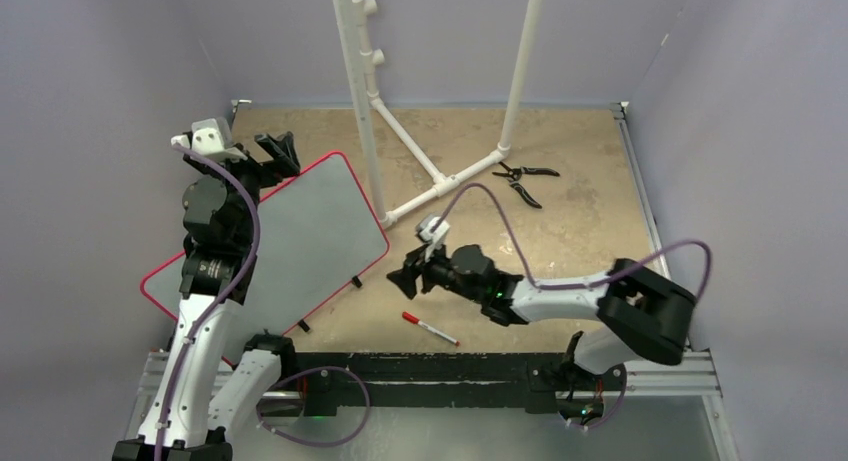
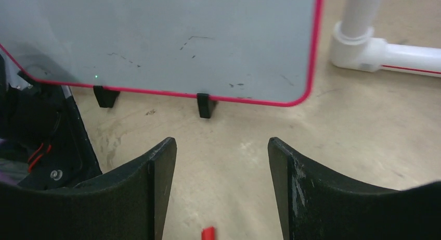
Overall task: Write a sentence on the whiteboard
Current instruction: Move the whiteboard to the center of the board.
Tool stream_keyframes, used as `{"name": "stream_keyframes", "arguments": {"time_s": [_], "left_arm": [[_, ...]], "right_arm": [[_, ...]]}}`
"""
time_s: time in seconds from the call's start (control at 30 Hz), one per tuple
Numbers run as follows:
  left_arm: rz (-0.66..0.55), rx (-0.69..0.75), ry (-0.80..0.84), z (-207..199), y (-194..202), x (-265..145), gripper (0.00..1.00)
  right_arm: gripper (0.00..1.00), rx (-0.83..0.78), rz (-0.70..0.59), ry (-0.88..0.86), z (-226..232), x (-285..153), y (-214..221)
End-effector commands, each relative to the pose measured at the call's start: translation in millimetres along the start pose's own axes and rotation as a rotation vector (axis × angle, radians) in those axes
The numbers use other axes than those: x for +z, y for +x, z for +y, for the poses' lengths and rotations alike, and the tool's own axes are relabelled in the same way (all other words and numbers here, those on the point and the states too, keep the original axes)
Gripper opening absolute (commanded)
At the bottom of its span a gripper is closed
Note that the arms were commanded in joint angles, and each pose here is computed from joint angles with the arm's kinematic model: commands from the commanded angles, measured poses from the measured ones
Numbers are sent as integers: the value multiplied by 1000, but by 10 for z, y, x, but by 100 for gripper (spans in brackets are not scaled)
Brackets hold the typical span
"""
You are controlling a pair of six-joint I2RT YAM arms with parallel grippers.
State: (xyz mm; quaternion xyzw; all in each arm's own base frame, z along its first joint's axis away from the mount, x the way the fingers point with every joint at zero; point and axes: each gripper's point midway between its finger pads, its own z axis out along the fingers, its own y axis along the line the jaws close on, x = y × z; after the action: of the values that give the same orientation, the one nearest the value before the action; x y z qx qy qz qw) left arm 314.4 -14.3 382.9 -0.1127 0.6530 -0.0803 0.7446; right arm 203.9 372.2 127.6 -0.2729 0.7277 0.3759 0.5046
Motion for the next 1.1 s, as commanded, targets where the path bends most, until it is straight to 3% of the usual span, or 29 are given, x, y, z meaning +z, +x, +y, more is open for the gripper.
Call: {"name": "stream_keyframes", "arguments": {"time_s": [0.0, 0.37, 0.77, 1.07], "left_arm": [[-77, 8, -11, 46, -128, -47, 99], [-69, 13, -34, 95, -97, -61, 99], [-84, 9, -36, 100, -144, -105, 99], [-90, 9, -41, 109, -164, -116, 99]], "right_arm": [[66, -48, -49, -9, 302, 406, -124], [54, -63, 132, 92, 369, 890, 589], [46, -69, 162, 165, 345, 1090, 830], [11, -63, 191, 256, 184, 1016, 926]]}}
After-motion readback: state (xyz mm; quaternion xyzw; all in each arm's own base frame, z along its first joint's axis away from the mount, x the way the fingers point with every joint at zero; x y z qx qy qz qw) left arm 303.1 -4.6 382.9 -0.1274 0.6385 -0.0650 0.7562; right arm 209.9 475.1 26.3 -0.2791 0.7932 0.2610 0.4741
